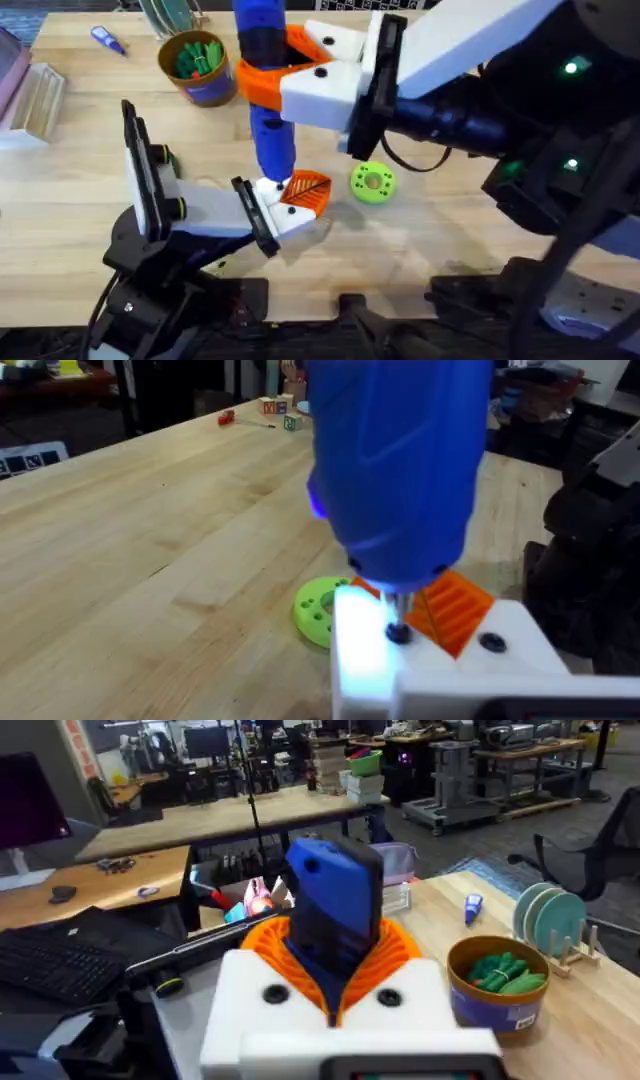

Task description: Pick up the gripper from the table and insert it into the empty holder that is missing its gripper. Then pick up a screw, insert it into the mounting hole, and use the screwdriver to tighten it. Finally, clean up the table by picking up the vegetable and placing it into the bucket.

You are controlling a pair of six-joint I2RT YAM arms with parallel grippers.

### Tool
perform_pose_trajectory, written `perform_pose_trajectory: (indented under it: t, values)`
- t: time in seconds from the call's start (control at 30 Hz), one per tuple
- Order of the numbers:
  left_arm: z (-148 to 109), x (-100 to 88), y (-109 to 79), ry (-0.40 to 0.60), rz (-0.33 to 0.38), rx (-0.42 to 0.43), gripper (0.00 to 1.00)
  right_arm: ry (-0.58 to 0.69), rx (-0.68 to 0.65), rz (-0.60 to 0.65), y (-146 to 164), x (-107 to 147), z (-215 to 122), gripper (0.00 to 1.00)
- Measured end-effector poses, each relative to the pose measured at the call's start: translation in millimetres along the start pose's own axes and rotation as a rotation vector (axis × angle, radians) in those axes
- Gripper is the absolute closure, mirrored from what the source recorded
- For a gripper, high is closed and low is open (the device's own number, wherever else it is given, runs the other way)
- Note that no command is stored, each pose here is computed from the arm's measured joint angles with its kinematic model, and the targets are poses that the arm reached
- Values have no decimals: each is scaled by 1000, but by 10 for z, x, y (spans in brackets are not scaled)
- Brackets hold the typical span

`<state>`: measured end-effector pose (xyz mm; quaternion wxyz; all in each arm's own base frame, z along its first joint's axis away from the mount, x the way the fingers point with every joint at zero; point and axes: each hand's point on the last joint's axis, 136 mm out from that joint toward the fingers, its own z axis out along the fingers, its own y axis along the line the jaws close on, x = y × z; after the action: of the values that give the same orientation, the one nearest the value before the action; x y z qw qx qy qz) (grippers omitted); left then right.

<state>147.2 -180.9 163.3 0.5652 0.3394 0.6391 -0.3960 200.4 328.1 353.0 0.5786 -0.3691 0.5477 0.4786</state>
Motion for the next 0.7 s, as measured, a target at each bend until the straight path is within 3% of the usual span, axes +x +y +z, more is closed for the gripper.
perform_pose_trajectory:
  t: [0.7]
  values:
    - [0,0,1,0,0,0,994,-4,3,2,-19,7,20,978]
